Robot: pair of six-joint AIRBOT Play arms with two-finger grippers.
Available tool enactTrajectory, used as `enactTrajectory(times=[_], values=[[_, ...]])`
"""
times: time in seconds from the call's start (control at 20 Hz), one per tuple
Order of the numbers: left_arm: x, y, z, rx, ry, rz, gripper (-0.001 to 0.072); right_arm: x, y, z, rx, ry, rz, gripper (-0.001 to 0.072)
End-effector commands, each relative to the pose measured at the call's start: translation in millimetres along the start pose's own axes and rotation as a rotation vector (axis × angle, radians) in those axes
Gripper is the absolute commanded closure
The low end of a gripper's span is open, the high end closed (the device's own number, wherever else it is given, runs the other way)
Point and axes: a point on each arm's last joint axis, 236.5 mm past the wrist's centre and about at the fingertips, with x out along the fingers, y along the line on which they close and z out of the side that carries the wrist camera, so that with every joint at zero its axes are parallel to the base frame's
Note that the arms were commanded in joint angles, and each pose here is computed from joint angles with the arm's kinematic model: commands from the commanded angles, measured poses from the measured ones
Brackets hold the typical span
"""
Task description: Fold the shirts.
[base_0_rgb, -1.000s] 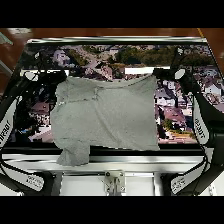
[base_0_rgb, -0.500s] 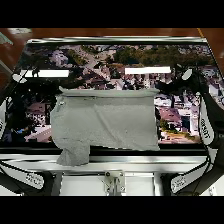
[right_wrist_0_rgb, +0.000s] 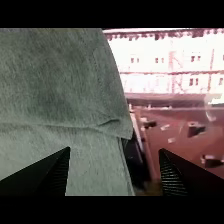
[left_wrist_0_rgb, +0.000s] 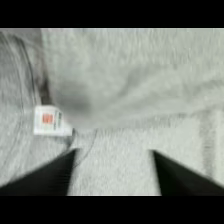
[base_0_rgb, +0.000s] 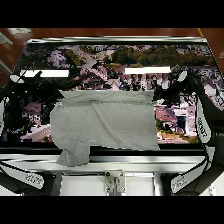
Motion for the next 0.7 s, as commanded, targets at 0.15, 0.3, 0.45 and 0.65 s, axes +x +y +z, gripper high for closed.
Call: enactTrajectory(times=[0.15, 0.3, 0.45, 0.65], values=[[-86, 39, -49, -0.058, 0.173, 0.148, 0.0059, -96, -74, -53, -0.183, 0.132, -0.365, 0.0068], [-107, 48, -99, -0.058, 0.149, 0.125, 0.0055, -119, -85, -89, -0.054, 0.124, -0.202, 0.0138], [-77, 64, -183, -0.209, 0.159, 0.049, 0.0054, -107, -78, -123, 0.095, 0.098, 0.053, 0.0138], [-41, 68, -253, -0.306, 0.244, -0.024, 0.0056, -90, -76, -147, 0.145, 0.080, 0.111, 0.0138]])
